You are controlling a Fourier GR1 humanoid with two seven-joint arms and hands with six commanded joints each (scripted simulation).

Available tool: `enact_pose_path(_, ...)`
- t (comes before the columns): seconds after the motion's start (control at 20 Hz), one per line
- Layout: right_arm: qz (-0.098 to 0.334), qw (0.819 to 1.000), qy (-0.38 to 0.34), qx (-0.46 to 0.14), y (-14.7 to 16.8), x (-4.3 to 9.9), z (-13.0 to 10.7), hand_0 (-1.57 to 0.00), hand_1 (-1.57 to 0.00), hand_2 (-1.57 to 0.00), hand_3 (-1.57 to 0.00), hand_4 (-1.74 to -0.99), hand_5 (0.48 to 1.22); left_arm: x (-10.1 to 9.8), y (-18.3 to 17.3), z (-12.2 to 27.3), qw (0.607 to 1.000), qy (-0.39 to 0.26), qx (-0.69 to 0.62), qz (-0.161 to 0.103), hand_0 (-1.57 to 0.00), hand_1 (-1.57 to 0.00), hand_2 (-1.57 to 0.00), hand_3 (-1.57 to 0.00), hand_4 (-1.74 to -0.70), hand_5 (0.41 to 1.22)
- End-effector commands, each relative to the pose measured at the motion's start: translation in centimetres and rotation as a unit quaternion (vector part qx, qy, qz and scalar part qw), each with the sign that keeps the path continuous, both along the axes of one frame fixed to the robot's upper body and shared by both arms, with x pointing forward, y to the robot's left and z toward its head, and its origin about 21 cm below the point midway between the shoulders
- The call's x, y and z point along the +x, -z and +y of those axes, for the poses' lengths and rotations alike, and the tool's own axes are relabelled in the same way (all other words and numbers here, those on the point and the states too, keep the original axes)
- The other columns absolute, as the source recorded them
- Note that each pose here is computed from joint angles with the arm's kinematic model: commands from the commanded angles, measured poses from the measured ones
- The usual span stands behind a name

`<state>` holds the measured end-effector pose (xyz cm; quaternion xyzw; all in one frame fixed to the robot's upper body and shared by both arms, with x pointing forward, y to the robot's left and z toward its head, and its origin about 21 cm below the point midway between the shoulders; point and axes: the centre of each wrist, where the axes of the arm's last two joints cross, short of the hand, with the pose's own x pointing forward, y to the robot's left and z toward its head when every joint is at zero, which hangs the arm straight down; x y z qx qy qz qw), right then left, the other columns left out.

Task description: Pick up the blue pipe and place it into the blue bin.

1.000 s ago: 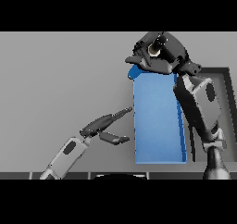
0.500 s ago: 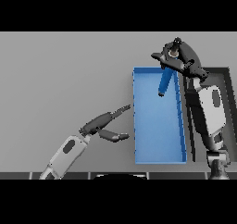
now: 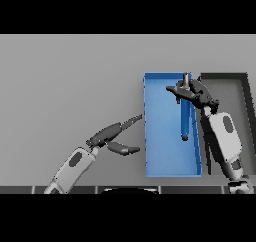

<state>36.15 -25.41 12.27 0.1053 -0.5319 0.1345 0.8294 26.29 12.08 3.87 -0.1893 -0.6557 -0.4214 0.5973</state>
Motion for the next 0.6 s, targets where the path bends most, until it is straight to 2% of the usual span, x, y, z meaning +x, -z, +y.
enact_pose_path(0.0, 0.033, 0.999, 0.006, -0.015, 1.4, 0.0, -0.1, -1.57, -1.57, -1.57, -1.33, -1.599, 1.11, 0.0, 0.1, -0.1, 1.0, -0.002, 0.002, 0.001, 0.0, 0.0, 0.0, 0.0, -0.89, 0.457)
enact_pose_path(0.05, 0.068, 0.997, 0.019, -0.019, 2.5, -0.1, 0.1, -1.56, -1.46, -1.39, -1.12, -1.547, 1.133, 0.0, 0.1, -0.1, 1.0, -0.003, 0.004, 0.003, 0.0, 0.0, 0.0, 0.0, -0.89, 0.455)
enact_pose_path(0.15, 0.125, 0.992, 0.026, -0.022, 3.6, -0.2, -0.1, -1.04, -0.93, -0.89, -0.72, -1.455, 1.164, 0.2, -0.1, 0.2, 1.0, -0.004, 0.005, -0.001, 0.0, 0.0, 0.0, 0.0, -0.89, 0.454)
enact_pose_path(0.2, 0.144, 0.989, 0.033, -0.03, 3.7, -0.2, 0.0, -0.84, -0.75, -0.71, -0.57, -1.392, 1.176, 0.2, -0.3, 0.2, 1.0, -0.002, 0.003, -0.002, 0.0, 0.0, 0.0, 0.0, -0.89, 0.453)
enact_pose_path(0.25, 0.158, 0.986, 0.034, -0.03, 3.5, -0.1, 0.0, -0.67, -0.6, -0.57, -0.46, -1.338, 1.157, 0.3, -0.4, 0.1, 1.0, -0.003, 0.007, -0.001, 0.0, 0.0, 0.0, 0.0, -0.89, 0.454)
enact_pose_path(0.3, 0.163, 0.985, 0.009, -0.048, 3.3, -0.1, 0.2, -0.53, -0.48, -0.46, -0.37, -1.285, 1.141, 0.2, -0.2, 0.2, 1.0, -0.004, 0.008, 0.006, 0.0, 0.0, 0.0, 0.0, -0.89, 0.453)
enact_pose_path(0.4, 0.162, 0.983, -0.012, -0.085, 3.4, -0.2, 0.3, -0.34, -0.31, -0.29, -0.23, -1.208, 1.028, 0.2, -0.4, 0.1, 1.0, -0.003, 0.006, 0.008, 0.0, 0.0, 0.0, 0.0, -0.89, 0.452)
enact_pose_path(0.55, 0.145, 0.975, -0.044, -0.163, 3.9, -0.3, 1.0, -0.17, -0.16, -0.15, -0.12, -1.149, 0.887, 0.3, -0.3, 0.3, 1.0, -0.005, 0.008, 0.006, 0.0, 0.0, 0.0, 0.0, -0.9, 0.451)
